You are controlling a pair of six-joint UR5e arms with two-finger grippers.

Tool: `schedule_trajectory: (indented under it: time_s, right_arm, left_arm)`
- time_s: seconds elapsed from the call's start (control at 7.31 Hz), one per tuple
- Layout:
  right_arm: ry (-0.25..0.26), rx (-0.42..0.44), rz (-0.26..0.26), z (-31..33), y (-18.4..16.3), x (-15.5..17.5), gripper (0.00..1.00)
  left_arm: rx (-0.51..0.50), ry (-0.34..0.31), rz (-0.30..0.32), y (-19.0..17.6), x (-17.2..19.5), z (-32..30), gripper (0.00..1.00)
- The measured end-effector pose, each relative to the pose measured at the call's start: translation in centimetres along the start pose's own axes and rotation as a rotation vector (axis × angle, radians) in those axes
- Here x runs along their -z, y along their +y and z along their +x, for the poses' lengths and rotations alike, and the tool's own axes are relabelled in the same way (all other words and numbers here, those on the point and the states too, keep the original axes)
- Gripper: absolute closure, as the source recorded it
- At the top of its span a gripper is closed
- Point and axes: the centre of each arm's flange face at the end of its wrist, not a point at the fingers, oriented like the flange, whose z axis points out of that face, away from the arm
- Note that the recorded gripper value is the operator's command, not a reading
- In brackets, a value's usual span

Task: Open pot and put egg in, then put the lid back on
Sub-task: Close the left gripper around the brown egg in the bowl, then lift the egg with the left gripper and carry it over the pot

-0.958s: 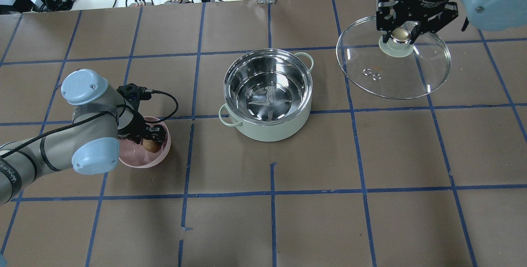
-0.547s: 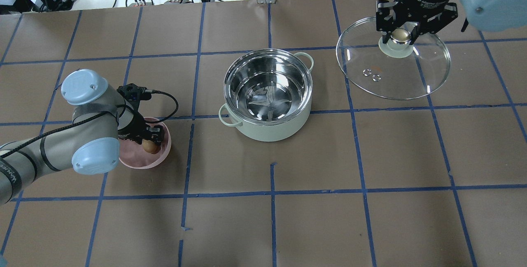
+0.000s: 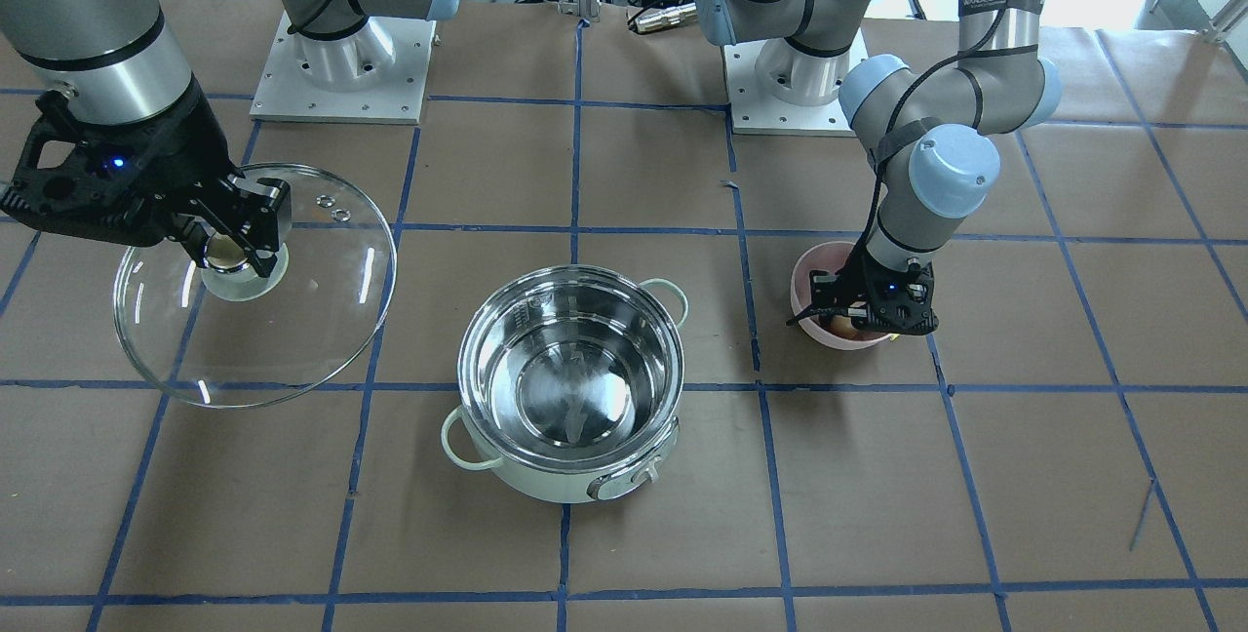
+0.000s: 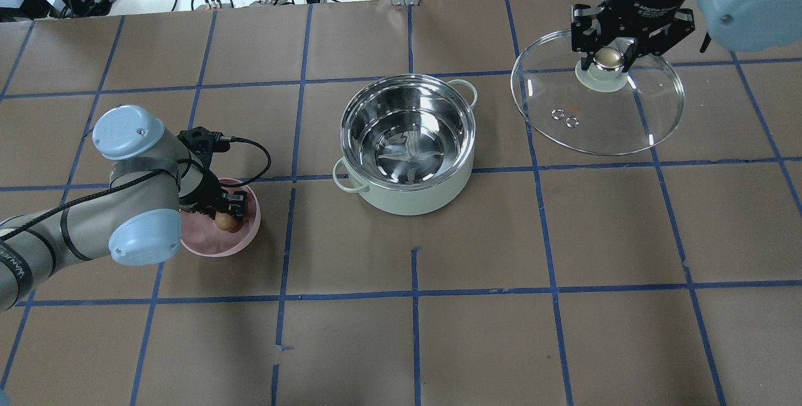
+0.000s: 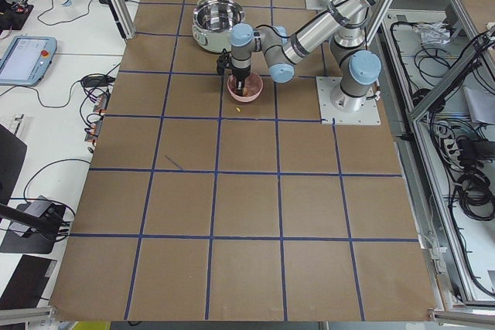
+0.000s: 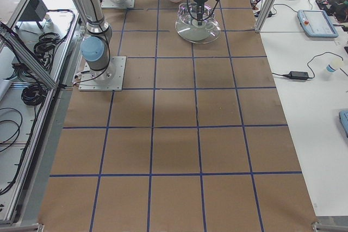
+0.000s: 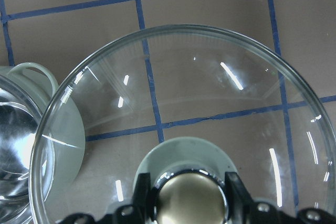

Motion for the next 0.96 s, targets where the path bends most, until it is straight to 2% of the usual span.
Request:
schedule_trajectory:
  time_s: [0.41,0.68,0.96]
  right_arm:
    - [0.000,-0.001,0.002,0.0,0.0,0.0,0.61]
    - [0.004,0.003,0.004,0.2,-0.1,0.0,0.61]
    - [0.013,0.003,0.009,0.6,-0.3,0.1,0.61]
  left_arm:
    - [-0.003,-0.015,0.029,-0.6,1.7,0.2,0.98]
    - [-0.016,-0.018,0.025,-0.7,6.1,1.3,0.98]
    - [0.012,0.002,0.006,-1.1,12.5,4.1,0.99]
